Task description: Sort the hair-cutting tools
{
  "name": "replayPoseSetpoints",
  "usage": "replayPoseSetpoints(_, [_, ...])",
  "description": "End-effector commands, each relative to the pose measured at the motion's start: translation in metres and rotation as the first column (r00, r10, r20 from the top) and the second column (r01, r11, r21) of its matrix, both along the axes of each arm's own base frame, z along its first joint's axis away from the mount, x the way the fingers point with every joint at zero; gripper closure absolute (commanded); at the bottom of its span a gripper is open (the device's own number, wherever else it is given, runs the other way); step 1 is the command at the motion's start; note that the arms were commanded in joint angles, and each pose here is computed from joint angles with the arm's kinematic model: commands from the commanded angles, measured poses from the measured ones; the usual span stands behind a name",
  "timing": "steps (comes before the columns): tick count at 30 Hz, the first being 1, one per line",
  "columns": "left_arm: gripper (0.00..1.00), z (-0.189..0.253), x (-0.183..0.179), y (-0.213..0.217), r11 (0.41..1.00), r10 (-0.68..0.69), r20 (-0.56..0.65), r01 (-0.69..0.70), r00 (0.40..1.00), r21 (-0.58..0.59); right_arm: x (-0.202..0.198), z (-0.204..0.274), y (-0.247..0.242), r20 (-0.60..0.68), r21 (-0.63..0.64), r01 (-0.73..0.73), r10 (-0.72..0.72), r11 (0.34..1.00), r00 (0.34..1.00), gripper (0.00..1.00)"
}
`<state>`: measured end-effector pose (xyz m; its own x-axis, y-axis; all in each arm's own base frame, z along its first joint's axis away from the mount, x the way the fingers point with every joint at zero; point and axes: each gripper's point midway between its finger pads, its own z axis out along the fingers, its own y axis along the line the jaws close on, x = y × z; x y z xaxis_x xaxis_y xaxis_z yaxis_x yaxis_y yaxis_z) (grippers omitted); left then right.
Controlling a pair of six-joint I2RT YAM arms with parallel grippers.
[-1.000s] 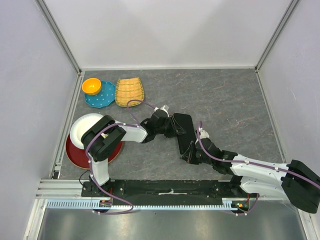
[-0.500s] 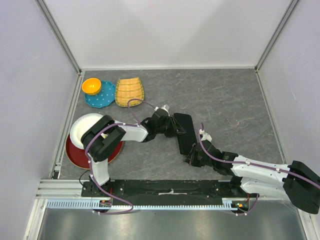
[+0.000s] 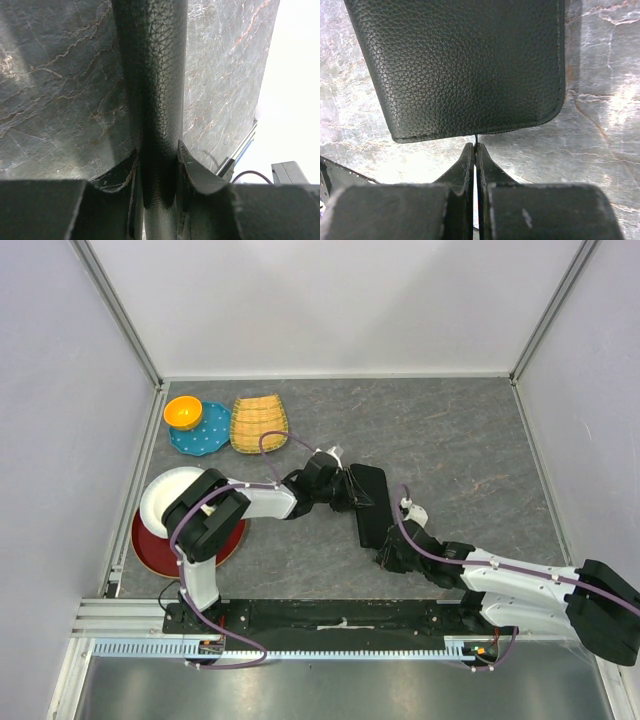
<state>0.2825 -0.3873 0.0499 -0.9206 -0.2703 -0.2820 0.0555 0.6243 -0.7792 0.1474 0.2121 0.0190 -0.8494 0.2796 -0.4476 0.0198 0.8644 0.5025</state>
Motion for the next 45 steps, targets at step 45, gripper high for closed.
replayPoseSetpoints(45, [0.98, 0.206, -0.082, 0.112, 0.863, -0.422, 0.420, 0.498, 0.804, -0.087, 0.098, 0.236, 0.027, 0.728, -0.241, -0.133, 0.270, 0.961, 0.631, 1.00])
